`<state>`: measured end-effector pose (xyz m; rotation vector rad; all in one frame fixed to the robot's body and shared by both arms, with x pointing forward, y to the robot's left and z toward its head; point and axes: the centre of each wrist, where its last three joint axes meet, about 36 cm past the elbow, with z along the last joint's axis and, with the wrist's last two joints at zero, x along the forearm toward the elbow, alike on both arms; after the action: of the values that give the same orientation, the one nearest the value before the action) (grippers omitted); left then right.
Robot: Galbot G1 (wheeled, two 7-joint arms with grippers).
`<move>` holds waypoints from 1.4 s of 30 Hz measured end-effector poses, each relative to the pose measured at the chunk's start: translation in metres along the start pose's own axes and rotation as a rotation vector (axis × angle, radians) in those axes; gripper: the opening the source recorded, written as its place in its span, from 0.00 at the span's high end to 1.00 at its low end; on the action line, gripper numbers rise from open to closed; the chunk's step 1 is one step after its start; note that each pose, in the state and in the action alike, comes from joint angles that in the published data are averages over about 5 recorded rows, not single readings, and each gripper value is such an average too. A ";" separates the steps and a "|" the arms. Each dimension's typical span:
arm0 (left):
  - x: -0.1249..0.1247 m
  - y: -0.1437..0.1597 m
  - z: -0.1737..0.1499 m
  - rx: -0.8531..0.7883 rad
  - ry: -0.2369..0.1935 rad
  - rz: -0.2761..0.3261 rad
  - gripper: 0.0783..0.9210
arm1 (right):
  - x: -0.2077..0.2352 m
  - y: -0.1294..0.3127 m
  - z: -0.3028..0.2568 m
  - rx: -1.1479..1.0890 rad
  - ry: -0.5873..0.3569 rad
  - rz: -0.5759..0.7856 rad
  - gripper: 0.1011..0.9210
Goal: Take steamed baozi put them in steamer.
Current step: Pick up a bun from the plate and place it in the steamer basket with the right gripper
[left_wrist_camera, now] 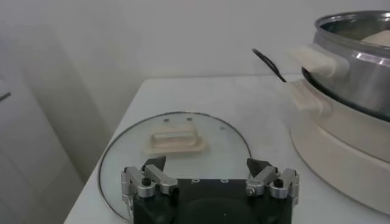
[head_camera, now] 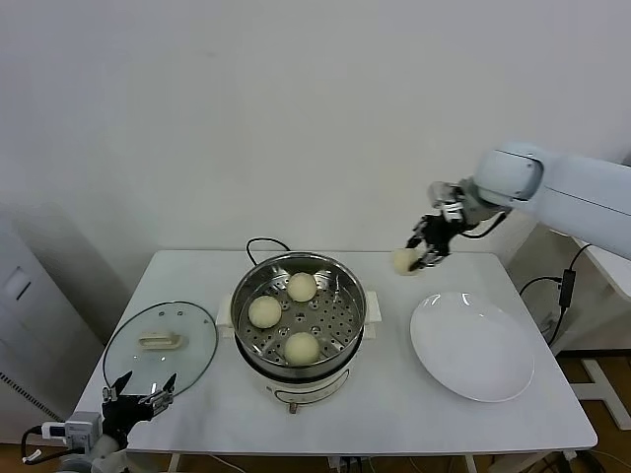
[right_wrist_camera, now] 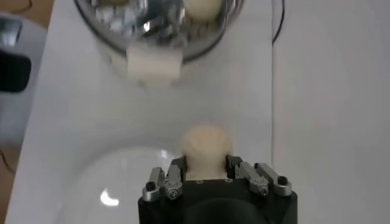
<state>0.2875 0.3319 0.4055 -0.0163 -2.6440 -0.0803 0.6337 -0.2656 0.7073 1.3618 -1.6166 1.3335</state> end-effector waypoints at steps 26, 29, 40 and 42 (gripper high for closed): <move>-0.002 0.000 0.000 0.011 -0.002 0.000 0.12 | -0.077 0.019 -0.104 -0.073 0.043 -0.078 0.61; -0.002 0.000 0.000 0.012 -0.002 0.000 0.12 | -0.087 0.021 -0.107 -0.074 0.046 -0.086 0.61; -0.002 0.002 0.001 0.017 -0.001 -0.003 0.12 | -0.123 0.032 -0.107 -0.087 0.056 -0.117 0.61; -0.002 0.002 0.001 0.017 -0.001 -0.004 0.12 | -0.128 0.035 -0.107 -0.089 0.057 -0.122 0.60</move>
<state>0.2889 0.3344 0.4035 -0.0052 -2.6454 -0.0587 0.6204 -0.1258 0.6108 1.3348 -1.5119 1.2037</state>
